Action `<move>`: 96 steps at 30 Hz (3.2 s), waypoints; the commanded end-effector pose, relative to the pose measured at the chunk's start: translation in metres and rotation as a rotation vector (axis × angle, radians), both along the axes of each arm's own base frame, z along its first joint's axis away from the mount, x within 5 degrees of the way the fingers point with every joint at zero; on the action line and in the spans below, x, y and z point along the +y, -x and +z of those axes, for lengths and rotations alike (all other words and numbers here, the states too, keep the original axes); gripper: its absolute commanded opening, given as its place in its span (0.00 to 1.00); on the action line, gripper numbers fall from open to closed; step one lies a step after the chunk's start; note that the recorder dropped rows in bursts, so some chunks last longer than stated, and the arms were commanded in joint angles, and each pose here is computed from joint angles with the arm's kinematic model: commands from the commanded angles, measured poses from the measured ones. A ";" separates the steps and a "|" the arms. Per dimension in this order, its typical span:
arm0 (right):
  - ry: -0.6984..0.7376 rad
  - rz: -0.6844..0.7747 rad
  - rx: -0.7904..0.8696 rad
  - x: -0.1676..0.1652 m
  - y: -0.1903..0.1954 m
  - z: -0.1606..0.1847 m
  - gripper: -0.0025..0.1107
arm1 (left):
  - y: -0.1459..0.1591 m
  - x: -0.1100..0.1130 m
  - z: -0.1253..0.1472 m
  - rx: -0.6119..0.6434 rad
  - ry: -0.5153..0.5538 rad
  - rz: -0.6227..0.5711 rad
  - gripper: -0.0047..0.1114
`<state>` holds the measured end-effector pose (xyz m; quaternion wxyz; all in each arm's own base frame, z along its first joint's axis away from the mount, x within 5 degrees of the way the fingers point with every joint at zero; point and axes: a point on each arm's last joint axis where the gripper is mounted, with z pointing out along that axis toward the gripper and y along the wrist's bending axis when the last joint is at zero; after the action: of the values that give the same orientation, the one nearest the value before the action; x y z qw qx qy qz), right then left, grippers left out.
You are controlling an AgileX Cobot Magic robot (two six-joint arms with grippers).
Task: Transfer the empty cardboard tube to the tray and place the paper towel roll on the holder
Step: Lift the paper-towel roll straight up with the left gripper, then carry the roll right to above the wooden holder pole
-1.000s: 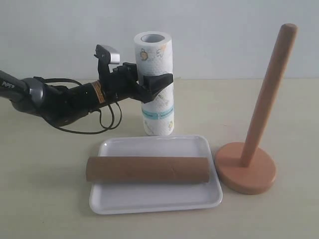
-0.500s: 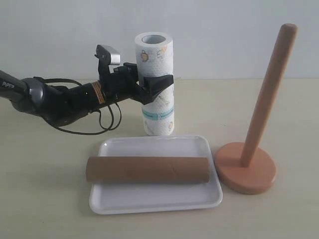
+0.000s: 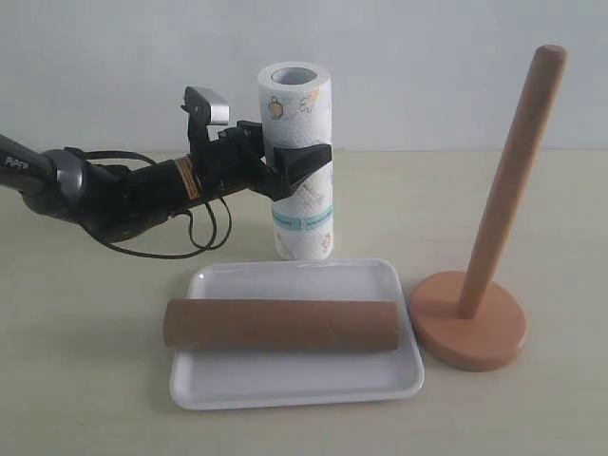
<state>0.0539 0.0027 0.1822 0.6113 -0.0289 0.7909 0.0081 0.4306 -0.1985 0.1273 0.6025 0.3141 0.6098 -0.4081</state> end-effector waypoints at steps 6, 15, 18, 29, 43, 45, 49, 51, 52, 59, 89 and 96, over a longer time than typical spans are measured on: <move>-0.003 0.002 -0.009 0.000 0.000 0.001 0.02 | 0.001 -0.002 0.000 0.006 0.021 -0.017 0.08; -0.003 0.002 -0.009 0.000 0.000 0.001 0.02 | 0.002 -0.001 0.029 -0.050 0.043 -0.010 0.08; -0.003 0.002 -0.009 0.000 0.000 0.001 0.02 | 0.002 0.001 0.055 -0.060 0.046 0.009 0.08; -0.003 0.002 -0.009 0.000 0.000 0.001 0.02 | 0.037 0.000 0.166 -0.144 -0.034 -0.013 0.08; -0.003 0.002 -0.009 0.000 0.000 0.001 0.02 | 0.118 -0.072 0.256 -0.175 0.036 -0.042 0.08; -0.003 0.002 -0.009 0.000 0.000 0.001 0.02 | 0.122 -0.076 0.270 -0.179 0.055 -0.032 0.08; -0.003 0.002 -0.009 0.000 0.000 0.001 0.02 | 0.123 -0.081 0.293 -0.169 0.062 0.039 0.08; -0.003 0.002 -0.009 0.000 0.000 0.001 0.02 | 0.124 -0.083 0.305 -0.137 0.096 0.058 0.08; -0.003 0.002 -0.009 0.000 0.000 0.001 0.02 | 0.126 -0.084 0.311 -0.134 0.114 0.052 0.08; -0.003 0.002 -0.009 0.000 0.000 0.001 0.02 | 0.149 -0.100 0.339 -0.146 0.154 -0.035 0.08; -0.003 0.002 -0.009 0.000 0.000 0.001 0.02 | 0.155 -0.156 0.349 -0.016 0.129 -0.057 0.08; -0.003 0.002 -0.009 0.000 0.000 0.001 0.02 | 0.150 -0.158 0.343 -0.048 0.107 -0.016 0.08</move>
<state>0.0539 0.0027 0.1822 0.6112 -0.0266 0.7909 0.0099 0.2803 -0.3572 0.4660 0.6152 0.3053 0.5742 -0.4457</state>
